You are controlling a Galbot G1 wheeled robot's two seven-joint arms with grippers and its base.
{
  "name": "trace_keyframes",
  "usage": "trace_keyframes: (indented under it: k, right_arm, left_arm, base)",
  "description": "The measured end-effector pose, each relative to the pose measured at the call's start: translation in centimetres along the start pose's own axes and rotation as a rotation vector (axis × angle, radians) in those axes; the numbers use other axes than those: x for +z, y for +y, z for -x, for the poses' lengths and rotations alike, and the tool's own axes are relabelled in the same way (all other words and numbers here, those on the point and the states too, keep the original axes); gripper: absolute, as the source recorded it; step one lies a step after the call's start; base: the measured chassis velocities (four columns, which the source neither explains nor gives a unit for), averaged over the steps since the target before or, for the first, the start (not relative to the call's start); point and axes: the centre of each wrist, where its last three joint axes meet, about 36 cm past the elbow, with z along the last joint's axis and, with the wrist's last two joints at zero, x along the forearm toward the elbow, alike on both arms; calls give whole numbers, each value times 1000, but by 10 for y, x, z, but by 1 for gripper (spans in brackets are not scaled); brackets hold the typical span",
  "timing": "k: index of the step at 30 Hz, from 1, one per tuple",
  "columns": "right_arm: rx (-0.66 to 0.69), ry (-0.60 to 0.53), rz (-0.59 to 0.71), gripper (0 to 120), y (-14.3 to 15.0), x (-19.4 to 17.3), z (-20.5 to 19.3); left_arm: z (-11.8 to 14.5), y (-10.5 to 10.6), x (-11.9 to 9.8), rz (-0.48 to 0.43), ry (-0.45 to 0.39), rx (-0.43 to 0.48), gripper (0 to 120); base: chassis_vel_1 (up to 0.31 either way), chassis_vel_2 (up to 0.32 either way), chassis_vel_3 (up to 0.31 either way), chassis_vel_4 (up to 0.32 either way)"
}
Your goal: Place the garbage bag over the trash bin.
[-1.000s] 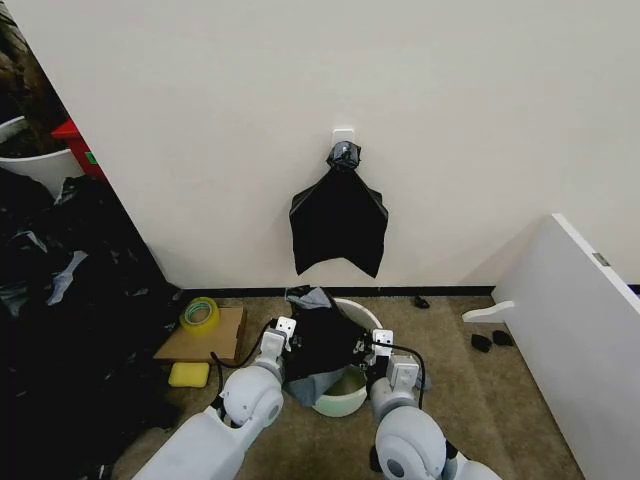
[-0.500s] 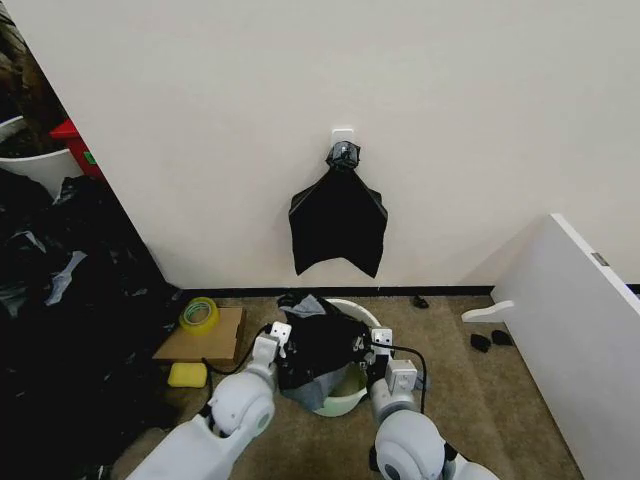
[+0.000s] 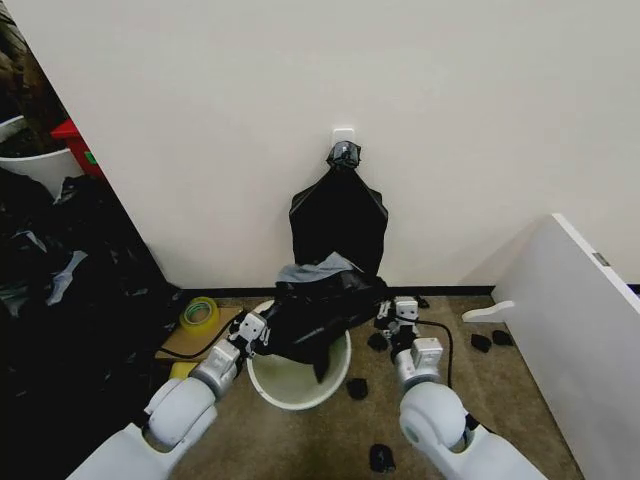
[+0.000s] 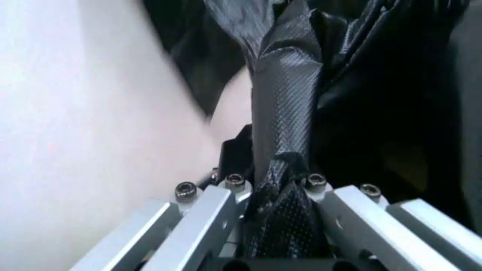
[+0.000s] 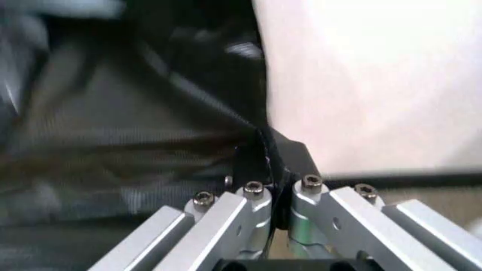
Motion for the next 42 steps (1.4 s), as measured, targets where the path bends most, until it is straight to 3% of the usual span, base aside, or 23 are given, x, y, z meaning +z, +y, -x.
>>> trace_keyframes:
  k: [4, 6, 8, 15, 23, 30, 34, 36, 38, 42]
  right_arm:
    - [26, 78, 25, 0, -2, 1, -8]
    - [27, 81, 26, 0, -2, 1, -9]
    - [28, 134, 35, 0, 0, 6, -24]
    - [2, 219, 32, 0, 11, 14, -51]
    - [-68, 283, 57, 0, 29, 21, -79]
    - [-87, 299, 81, 0, 32, 20, -85]
    - [-91, 337, 128, 11, 36, 9, -93]
    - [-91, 343, 229, 22, 43, -12, -103]
    - [-107, 278, 375, 30, 49, -27, -119]
    - [-138, 207, 489, 43, 54, -30, -137]
  left_arm:
    - [3, 8, -1, -25, -81, 6, 4]
    - [3, 8, -2, -29, -83, 4, 4]
    - [8, 13, -5, -98, -103, -15, 3]
    - [14, 15, -12, -216, -134, -42, 3]
    - [20, 11, -16, -389, -108, -106, 3]
    - [22, 7, -18, -457, -69, -147, 3]
    - [25, 2, -16, -501, -42, -193, 3]
    - [27, 0, -14, -523, -19, -257, 3]
    - [28, 1, -13, -543, 4, -311, 3]
    - [30, 2, -13, -571, 24, -352, 3]
  base:
    - [0, 0, 0, 0]
    - [0, 0, 0, 0]
    - [0, 0, 0, 0]
    - [0, 0, 0, 0]
    - [0, 0, 0, 0]
    - [0, 0, 0, 0]
    - [0, 0, 0, 0]
    - [0, 0, 0, 0]
    - [0, 0, 0, 0]
    - [0, 0, 0, 0]
